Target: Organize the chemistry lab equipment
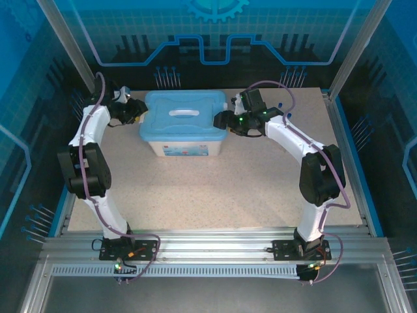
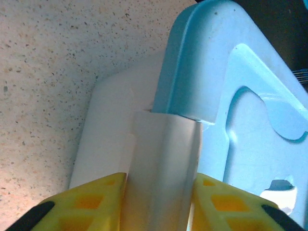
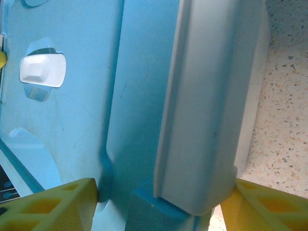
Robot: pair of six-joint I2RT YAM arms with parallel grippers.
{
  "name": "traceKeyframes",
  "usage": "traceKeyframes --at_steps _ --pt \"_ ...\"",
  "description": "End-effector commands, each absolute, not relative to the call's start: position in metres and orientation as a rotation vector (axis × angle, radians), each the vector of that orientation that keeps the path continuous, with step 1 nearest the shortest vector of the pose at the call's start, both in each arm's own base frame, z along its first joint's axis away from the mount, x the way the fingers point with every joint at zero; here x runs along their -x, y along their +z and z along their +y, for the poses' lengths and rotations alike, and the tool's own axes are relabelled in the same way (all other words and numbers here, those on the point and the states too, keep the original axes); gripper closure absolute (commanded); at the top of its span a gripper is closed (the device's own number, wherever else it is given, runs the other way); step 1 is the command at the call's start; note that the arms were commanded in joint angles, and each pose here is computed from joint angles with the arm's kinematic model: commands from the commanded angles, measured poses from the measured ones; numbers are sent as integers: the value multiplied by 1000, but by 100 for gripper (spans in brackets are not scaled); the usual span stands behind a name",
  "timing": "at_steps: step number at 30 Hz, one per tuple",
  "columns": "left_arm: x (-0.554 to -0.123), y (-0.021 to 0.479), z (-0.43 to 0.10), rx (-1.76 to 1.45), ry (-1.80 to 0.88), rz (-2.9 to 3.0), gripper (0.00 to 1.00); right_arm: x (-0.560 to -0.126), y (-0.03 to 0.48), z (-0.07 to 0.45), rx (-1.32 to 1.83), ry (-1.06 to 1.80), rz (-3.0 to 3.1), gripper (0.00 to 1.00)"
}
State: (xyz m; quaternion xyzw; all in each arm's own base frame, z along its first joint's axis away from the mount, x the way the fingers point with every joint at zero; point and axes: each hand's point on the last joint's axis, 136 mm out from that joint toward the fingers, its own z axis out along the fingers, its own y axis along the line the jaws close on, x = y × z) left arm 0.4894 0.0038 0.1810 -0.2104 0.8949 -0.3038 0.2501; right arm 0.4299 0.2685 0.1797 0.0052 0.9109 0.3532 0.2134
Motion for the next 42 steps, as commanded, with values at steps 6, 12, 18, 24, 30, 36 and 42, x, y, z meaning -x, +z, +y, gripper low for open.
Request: traceKeyframes --at_steps 6,12,18,24,30,36,42 --pt "-485 171 -48 511 -891 2549 58 -438 201 293 90 1046 2449 33" --pt "-506 164 -71 484 -942 2559 56 -457 208 287 60 1044 2428 33" --pt "-525 160 -85 486 -989 2547 53 -474 215 278 39 1033 2410 33" --pt "-531 168 -82 498 -986 2523 38 -480 221 269 25 1012 2400 28" --pt "-531 196 -57 548 -984 2435 18 -474 225 245 5 948 2387 18" --pt "-528 223 -24 578 -948 2350 2 -469 229 213 -24 891 2377 12" --pt "-498 245 -10 564 -840 2254 1 -452 238 173 26 710 2358 5"
